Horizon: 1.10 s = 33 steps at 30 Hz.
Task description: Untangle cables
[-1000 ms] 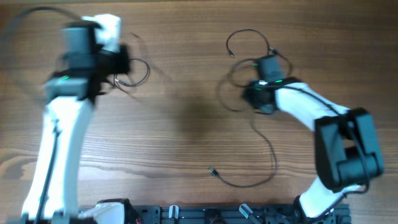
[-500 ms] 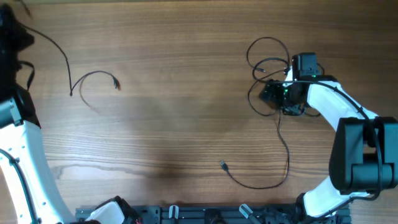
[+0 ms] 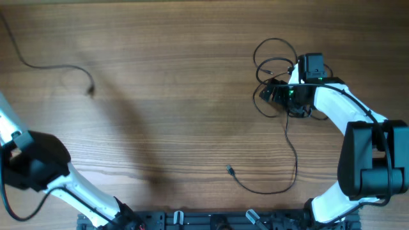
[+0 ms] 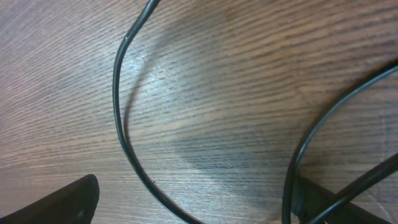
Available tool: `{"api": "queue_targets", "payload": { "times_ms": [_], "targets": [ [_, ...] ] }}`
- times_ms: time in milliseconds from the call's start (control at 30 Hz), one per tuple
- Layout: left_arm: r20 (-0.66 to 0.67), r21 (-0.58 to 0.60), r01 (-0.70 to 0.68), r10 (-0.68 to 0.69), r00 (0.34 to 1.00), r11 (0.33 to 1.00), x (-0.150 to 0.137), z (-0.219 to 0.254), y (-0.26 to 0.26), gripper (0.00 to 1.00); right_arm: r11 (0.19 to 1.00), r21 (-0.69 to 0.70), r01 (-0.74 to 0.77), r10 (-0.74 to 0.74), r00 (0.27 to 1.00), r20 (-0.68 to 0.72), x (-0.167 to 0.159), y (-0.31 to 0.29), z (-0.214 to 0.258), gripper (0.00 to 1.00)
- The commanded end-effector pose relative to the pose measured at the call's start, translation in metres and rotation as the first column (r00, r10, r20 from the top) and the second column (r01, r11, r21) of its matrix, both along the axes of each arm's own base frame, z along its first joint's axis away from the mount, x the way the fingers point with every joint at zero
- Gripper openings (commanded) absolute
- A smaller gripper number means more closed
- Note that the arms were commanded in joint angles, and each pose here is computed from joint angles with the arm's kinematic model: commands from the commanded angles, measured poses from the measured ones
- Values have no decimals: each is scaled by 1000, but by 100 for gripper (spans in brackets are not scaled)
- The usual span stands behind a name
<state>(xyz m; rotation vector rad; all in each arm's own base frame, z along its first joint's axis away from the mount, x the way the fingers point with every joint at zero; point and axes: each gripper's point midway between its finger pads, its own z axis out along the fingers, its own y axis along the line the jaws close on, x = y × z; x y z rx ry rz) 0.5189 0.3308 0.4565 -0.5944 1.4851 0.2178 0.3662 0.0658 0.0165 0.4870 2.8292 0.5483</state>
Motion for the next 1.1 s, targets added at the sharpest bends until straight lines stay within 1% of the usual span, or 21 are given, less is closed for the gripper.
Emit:
{"api": "queue_targets", "payload": {
  "times_ms": [0, 67, 100, 133, 167, 267, 300, 333, 400, 433, 467, 533, 633, 700, 767, 800, 833, 900, 1000, 1033, 1067],
  "targets": [
    [-33, 51, -65, 67, 997, 997, 10, -13, 25, 4, 999, 48, 8, -8, 1000, 4, 1, 10, 1, 100],
    [-123, -39, -61, 56, 991, 997, 22, -62, 31, 4, 998, 62, -7, 5, 1000, 26, 5, 16, 4, 100],
    [-181, -104, -62, 43, 982, 993, 30, -97, 32, 4, 998, 65, -17, 14, 999, 38, 7, 20, 5, 100],
    [-269, -176, -68, 18, 963, 982, 38, -143, 30, 4, 997, 66, -30, 26, 998, 49, 8, 24, 6, 100],
    [-341, -224, -78, -3, 940, 971, 43, -182, 28, 4, 997, 66, -40, 37, 998, 52, 8, 28, 6, 100],
    [-517, -349, -142, -64, 853, 926, 47, -289, 16, 4, 995, 66, -70, 67, 997, 49, 4, 39, 6, 100],
    [-553, -397, -186, -72, 830, 899, 43, -318, 12, 11, 995, 66, -79, 76, 996, 48, 3, 42, 6, 100],
    [-575, -431, -217, -81, 814, 876, 40, -337, 9, 24, 994, 65, -86, 83, 995, 46, 2, 45, 6, 100],
    [-600, -484, -275, -86, 795, 831, 33, -362, 4, 57, 993, 65, -98, 95, 995, 42, -1, 49, 5, 100],
    [-609, -504, -302, -86, 788, 809, 30, -370, 2, 97, 992, 65, -105, 103, 994, 37, -2, 52, 5, 100],
    [-613, -513, -314, -86, 785, 799, 28, -372, 1, 100, 991, 64, -114, 112, 993, 34, -4, 54, 5, 100],
    [-610, -527, -331, -77, 788, 783, 24, -366, -1, 100, 990, 62, -125, 123, 992, 27, -7, 56, 4, 100],
    [-582, -573, -374, -41, 812, 729, 17, -344, -4, 100, 990, 62, -129, 129, 992, 7, -12, 58, 2, 100],
    [-520, -600, -361, -5, 854, 714, 12, -296, -8, 100, 990, 61, -130, 130, 991, 9, -14, 57, 7, 100],
    [-469, -614, -309, -21, 883, 727, 9, -256, -18, 100, 989, 62, -132, 130, 991, 40, -10, 58, 17, 100],
    [-442, -627, -273, -44, 896, 729, 8, -238, -26, 100, 989, 61, -132, 128, 990, 61, -8, 58, 23, 100],
    [-388, -663, -191, -115, 914, 724, 6, -207, -47, 100, 990, 49, -129, 124, 987, 103, -5, 56, 37, 100],
    [-314, -714, -71, -228, 922, 697, 2, -173, -80, 100, 993, 25, -119, 113, 980, 165, -1, 52, 58, 100],
    [-218, -779, 92, -405, 888, 621, -4, -137, -135, 100, 997, -34, -72, 79, 962, 262, 3, 39, 94, 100],
    [-196, -803, 138, -477, 857, 579, -4, -134, -161, 100, 998, -54, -27, 41, 959, 281, 2, 32, 104, 100],
    [-188, -820, 157, -519, 834, 550, -3, -135, -177, 100, 997, -78, 30, -6, 956, 293, -1, 22, 113, 100]
  ]
}}
